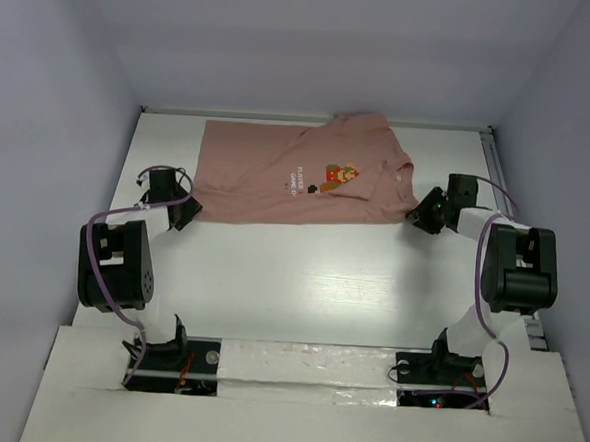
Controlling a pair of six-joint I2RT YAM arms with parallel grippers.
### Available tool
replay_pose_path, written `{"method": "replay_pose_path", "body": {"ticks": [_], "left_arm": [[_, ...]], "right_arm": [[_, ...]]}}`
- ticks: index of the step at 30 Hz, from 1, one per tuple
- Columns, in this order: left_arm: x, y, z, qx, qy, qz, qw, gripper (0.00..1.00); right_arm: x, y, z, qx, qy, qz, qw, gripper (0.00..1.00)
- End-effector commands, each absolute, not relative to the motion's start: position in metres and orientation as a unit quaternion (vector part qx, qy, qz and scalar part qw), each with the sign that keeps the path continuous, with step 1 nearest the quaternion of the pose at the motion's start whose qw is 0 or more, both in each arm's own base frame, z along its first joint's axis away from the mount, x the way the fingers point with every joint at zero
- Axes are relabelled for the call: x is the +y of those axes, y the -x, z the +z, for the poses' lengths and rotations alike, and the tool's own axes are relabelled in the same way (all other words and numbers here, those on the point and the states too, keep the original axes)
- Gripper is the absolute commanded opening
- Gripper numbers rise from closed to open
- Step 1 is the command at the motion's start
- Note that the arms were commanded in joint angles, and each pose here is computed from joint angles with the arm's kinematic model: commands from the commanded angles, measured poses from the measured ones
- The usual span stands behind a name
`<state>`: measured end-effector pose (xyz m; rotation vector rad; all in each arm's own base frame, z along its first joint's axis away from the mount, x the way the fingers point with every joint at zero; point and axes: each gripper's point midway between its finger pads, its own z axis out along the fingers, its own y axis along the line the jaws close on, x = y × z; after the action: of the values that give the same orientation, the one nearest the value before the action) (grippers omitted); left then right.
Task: Fold and stack the t-shirts
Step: Fold the tshirt
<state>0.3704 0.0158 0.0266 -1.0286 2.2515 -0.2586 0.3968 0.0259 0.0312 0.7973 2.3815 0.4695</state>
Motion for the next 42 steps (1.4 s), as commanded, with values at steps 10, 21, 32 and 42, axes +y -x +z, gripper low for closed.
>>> {"method": "replay_pose_path", "body": {"ticks": [10, 21, 32, 42], "left_arm": [[0.024, -0.353, -0.002, 0.87, 0.4, -0.056, 0.282, 0.17], [0.031, -0.344, 0.006, 0.872, 0.395, -0.033, 0.286, 0.0], [0.033, -0.296, 0.009, 0.887, 0.389, -0.006, 0.249, 0.0], [-0.002, -0.246, 0.035, 0.867, 0.433, -0.101, 0.227, 0.89]], "right_arm": [[0.017, -0.421, 0.051, 0.873, -0.303, 0.187, 0.334, 0.37], [0.01, -0.413, 0.047, 0.874, -0.31, 0.166, 0.337, 0.0], [-0.006, -0.277, 0.034, 0.89, -0.376, 0.092, 0.242, 0.0], [0.007, -0.217, 0.068, 0.861, -0.443, 0.128, 0.217, 0.54]]}}
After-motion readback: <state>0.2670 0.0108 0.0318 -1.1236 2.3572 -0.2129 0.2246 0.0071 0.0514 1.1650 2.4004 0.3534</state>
